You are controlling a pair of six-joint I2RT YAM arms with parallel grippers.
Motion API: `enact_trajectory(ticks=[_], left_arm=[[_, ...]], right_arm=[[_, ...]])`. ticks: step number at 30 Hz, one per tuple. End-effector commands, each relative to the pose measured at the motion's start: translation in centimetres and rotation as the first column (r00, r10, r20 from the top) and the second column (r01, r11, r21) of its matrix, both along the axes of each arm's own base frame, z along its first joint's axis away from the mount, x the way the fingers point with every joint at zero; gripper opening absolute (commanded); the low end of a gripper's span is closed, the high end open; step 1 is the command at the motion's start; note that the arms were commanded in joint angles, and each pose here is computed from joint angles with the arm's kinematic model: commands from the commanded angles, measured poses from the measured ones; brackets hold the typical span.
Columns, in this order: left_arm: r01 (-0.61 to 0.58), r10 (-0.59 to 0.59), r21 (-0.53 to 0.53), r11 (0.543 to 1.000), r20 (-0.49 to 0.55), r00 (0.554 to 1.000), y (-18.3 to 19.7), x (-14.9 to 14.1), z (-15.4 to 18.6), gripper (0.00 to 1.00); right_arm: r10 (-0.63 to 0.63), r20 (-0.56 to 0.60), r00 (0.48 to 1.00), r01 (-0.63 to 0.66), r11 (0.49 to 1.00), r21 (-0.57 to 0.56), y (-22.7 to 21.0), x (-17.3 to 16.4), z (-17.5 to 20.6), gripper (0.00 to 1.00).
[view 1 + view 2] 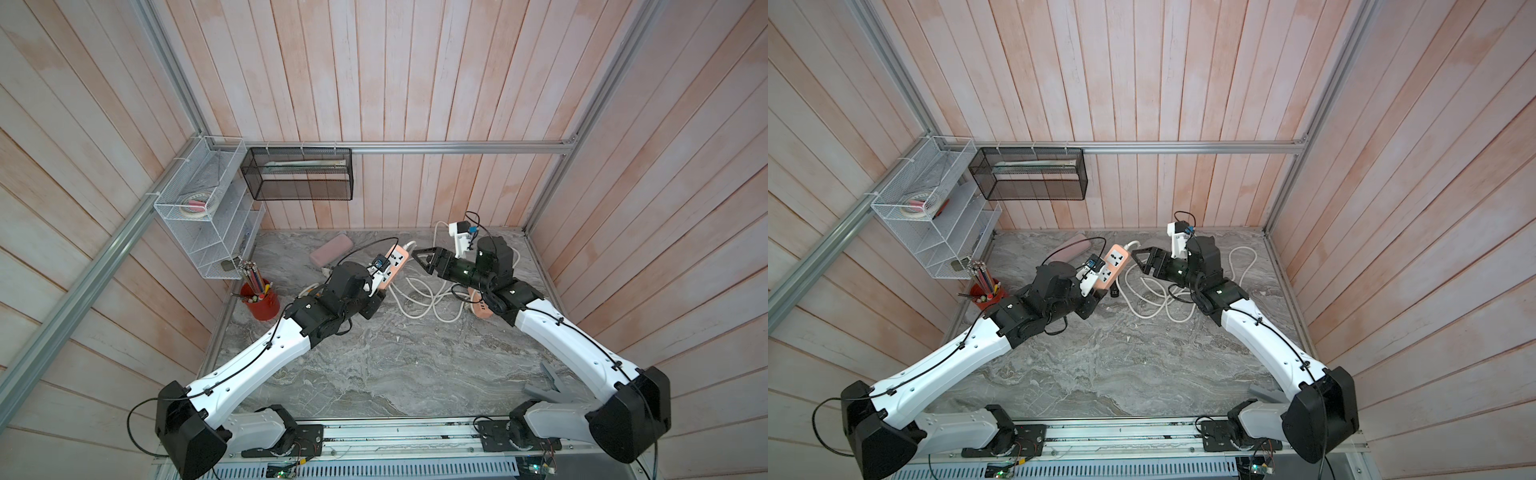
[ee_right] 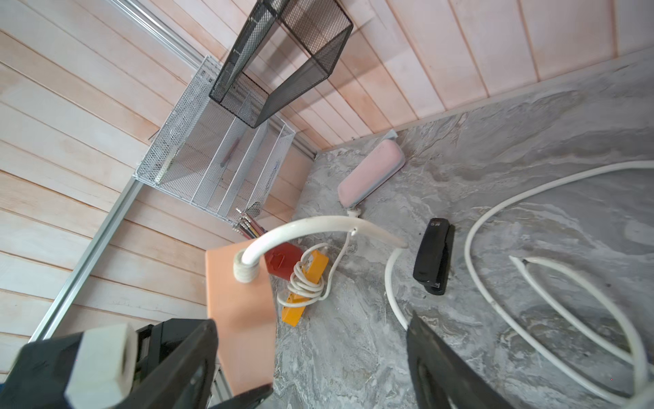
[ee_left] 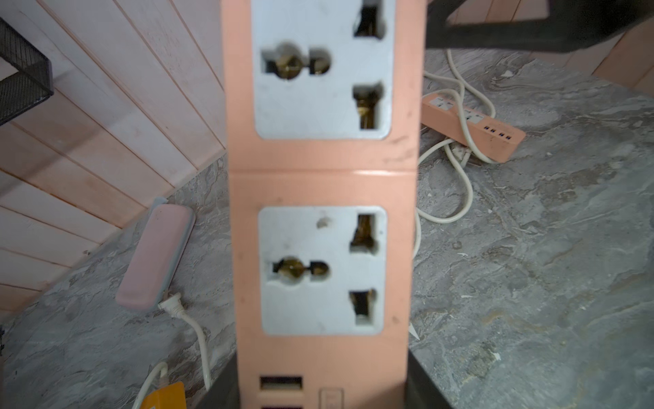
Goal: Wrap the cord around the power strip
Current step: Pick up the power strip from the center of the board.
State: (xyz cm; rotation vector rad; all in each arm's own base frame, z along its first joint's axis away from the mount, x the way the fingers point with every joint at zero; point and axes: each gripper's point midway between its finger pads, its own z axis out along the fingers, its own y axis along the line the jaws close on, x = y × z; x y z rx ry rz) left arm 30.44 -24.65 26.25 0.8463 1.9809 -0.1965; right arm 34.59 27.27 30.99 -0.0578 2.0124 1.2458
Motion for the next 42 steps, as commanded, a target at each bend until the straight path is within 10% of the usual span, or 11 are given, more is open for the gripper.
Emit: enact_trajectory(ticks=[1,23,28,37,42], left_arm=[[0.095,-0.092,-0.072,0.993,0.048,0.995,-2.7,-0.5,1.6,0.32],[0.021,-0.021,-0.117,0.993,0.002,1.0,-2.5,1.4,1.6,0.31],[0.03,-0.03,-0.133,0.991,0.0,1.0,-2.7,1.3,2.0,0.33],[0.1,-0.134,-0.288,0.952,-0.104,0.985,-2.8,-0.3,5.1,0.79],[0.084,-0.273,-0.547,0.833,-0.275,0.922,-0.7,0.0,6.8,0.87]], right_arm=[[0.067,0.006,0.998,-0.067,0.995,0.078,1.9,0.4,1.1,0.8],[0.072,-0.042,0.997,-0.064,0.985,0.163,3.6,0.6,-0.6,0.72],[0.087,-0.005,0.996,-0.085,0.976,0.202,5.0,1.4,-0.1,0.57],[0.037,0.234,0.972,-0.097,0.963,0.252,3.1,2.3,3.7,0.17],[0.078,0.429,0.9,-0.195,0.952,0.235,1.7,0.9,6.4,0.12]])
